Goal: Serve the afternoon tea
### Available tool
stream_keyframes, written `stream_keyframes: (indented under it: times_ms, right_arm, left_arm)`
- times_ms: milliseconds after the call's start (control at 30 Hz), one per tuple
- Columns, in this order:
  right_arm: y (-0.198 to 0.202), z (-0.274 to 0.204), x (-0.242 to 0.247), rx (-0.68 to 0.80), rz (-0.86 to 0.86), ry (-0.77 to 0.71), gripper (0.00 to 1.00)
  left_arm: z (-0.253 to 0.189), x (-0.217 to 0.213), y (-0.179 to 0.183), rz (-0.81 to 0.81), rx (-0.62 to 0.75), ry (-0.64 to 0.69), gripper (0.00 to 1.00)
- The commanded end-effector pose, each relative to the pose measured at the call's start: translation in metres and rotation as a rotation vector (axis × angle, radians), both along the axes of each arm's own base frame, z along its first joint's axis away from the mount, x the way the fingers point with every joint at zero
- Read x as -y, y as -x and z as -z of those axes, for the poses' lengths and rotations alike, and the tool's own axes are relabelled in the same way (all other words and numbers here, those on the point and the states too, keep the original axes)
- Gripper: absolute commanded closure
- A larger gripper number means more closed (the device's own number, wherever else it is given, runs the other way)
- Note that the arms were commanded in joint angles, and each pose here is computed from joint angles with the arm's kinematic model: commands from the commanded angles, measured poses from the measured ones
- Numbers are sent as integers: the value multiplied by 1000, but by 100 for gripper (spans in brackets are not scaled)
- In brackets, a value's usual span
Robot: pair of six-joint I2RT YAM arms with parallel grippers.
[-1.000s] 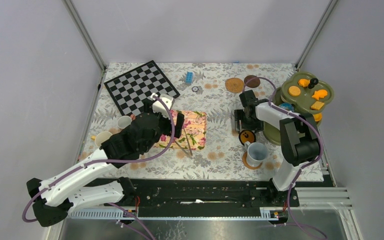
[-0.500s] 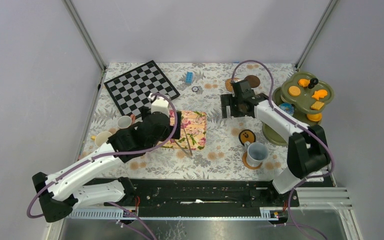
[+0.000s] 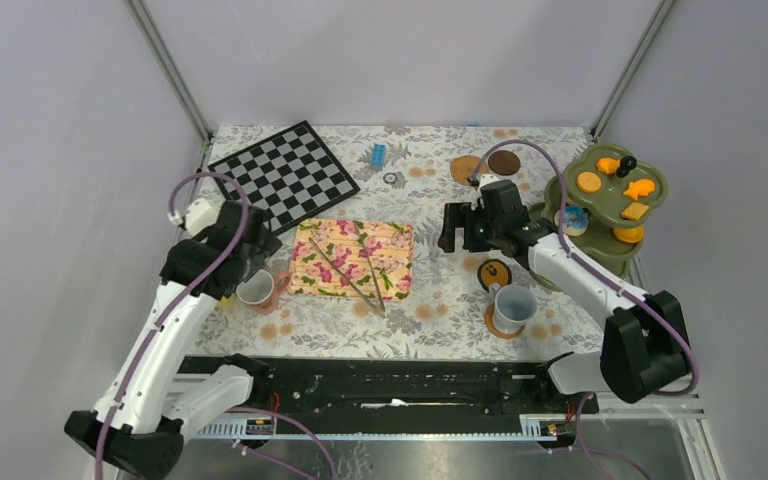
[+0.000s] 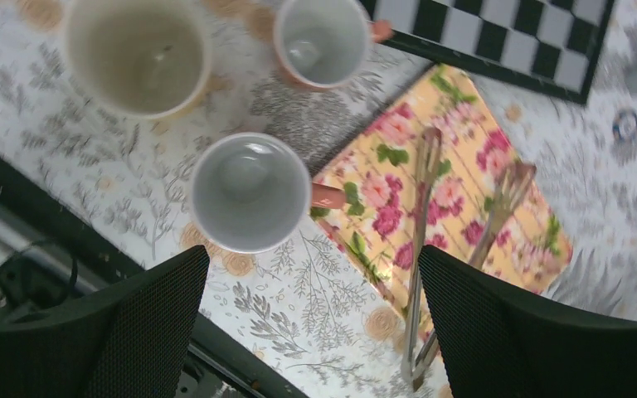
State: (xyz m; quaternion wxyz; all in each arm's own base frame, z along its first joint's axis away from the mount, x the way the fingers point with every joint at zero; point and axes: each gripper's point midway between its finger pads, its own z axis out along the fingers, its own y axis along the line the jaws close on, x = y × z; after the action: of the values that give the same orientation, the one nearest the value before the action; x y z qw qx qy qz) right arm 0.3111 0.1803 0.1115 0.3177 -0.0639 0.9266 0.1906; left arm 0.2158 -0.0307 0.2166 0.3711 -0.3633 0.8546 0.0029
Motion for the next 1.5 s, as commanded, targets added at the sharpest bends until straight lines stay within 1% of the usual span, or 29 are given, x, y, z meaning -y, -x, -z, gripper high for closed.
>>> stream_keyframes:
  times_ms: [0,67,167,233,333,367,567,667,867,933,1000,1167,1333,1467]
  right_arm:
    - [1,-39,-4,124,-25,-61,0]
    - [5,-48,-2,146,-32,-65,0]
    - [12,-62,0,181,-39,-86,1]
    - [18,-69,0,198,-44,-102,0]
    - [23,-77,1,220,-48,-119,0]
    - [23,-78,1,225,-49,-122,0]
    - [26,-81,3,236,-47,-127,0]
    - [27,-82,3,239,-45,-131,1]
    - [22,-73,4,229,-23,-123,0]
    - [19,-68,7,223,13,-118,1]
    - [20,-69,5,234,8,-137,1]
    - [30,-73,-13,246,-125,-196,0]
    - [35,-70,-30,198,-207,-251,1]
    - [39,-66,-43,166,-234,-267,1]
  left_arm:
    - [10,-20,18,-221,-61,138,1]
    - [24,-28,22,-308,-98,173,1]
    - [41,-34,23,-384,-100,207,1]
    - [50,-33,21,-402,-94,233,6]
    - [68,-25,18,-419,-116,283,20]
    - [72,-25,18,-433,-120,289,23]
    - [97,-25,22,-494,-142,315,32]
    - [103,-26,23,-504,-134,315,35]
    - [120,-25,27,-512,-158,318,45]
    - [124,-25,29,-511,-160,317,51]
    - [125,-26,32,-505,-158,309,57]
    - [128,-28,39,-484,-162,293,70]
    - [130,-29,44,-457,-166,282,81]
    - [126,-27,46,-425,-169,280,99]
